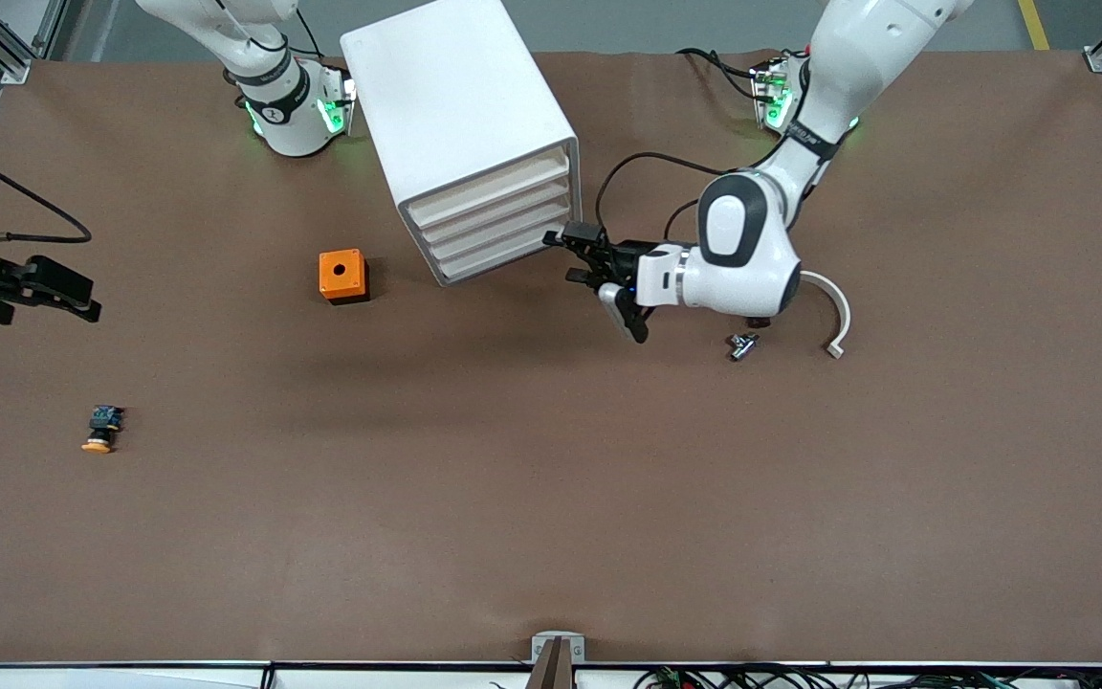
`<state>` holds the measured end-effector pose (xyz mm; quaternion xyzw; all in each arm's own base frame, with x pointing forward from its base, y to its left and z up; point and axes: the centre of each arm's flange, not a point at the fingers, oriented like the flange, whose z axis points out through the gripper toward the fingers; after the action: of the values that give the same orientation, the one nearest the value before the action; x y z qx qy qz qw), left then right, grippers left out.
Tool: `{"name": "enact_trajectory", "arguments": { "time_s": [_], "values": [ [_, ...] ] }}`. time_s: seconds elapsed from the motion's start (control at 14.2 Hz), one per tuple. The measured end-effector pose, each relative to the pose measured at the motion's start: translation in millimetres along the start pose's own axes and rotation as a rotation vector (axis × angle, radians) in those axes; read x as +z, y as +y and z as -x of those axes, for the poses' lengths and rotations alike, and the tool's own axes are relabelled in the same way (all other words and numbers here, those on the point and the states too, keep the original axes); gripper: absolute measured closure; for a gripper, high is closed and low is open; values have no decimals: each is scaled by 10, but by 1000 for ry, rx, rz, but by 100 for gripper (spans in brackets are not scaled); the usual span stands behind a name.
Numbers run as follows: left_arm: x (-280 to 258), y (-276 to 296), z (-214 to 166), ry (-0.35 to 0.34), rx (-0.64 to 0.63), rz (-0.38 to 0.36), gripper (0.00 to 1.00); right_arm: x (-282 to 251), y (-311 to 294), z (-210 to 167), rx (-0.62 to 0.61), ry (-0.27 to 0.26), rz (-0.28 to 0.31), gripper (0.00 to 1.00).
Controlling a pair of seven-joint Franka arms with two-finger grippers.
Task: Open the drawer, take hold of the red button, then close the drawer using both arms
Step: 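Reach the left gripper to the front of the white cabinet drawer, then pull the drawer open with the left gripper while the right gripper approaches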
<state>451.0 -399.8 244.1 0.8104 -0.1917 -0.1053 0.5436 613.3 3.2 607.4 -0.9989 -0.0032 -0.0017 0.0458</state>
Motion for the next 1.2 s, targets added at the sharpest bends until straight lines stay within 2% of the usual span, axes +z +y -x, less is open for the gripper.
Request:
{"name": "enact_trajectory", "arguments": {
  "time_s": [0.07, 0.14, 0.28, 0.35, 0.42, 0.49, 0.56, 0.63, 0.77, 0.91, 1.2],
  "values": [
    [109, -81, 33, -8, 0, 13, 5, 99, 36, -55, 18, -11, -68, 0],
    [186, -134, 57, -12, -2, 25, 5, 205, 123, -107, 40, -25, -114, 0],
    [322, -143, 90, -17, -6, 54, 19, 370, 245, -179, 74, -48, -141, 0],
    [385, -124, 108, -18, -13, 69, 19, 413, 229, -196, 101, -56, -141, 0],
    [452, -101, 129, -20, -21, 85, 26, 427, 164, -201, 126, -62, -140, 0],
    [525, -83, 154, -20, -30, 102, 33, 425, 56, -202, 146, -64, -128, 0],
    [591, -81, 178, -18, -34, 119, 33, 429, -87, -199, 154, -66, -95, 0],
    [653, -108, 203, -12, -30, 137, 41, 440, -270, -192, 155, -65, -41, 0],
    [767, -220, 260, -4, -38, 167, 44, 484, -703, -155, 159, -59, 46, 0],
    [869, -278, 311, -5, -55, 192, 43, 512, -1003, -112, 179, -55, 72, 0],
    [1031, -147, 361, 3, -80, 244, 43, 535, -1241, -66, 249, -54, 78, 0]
  ]
}}
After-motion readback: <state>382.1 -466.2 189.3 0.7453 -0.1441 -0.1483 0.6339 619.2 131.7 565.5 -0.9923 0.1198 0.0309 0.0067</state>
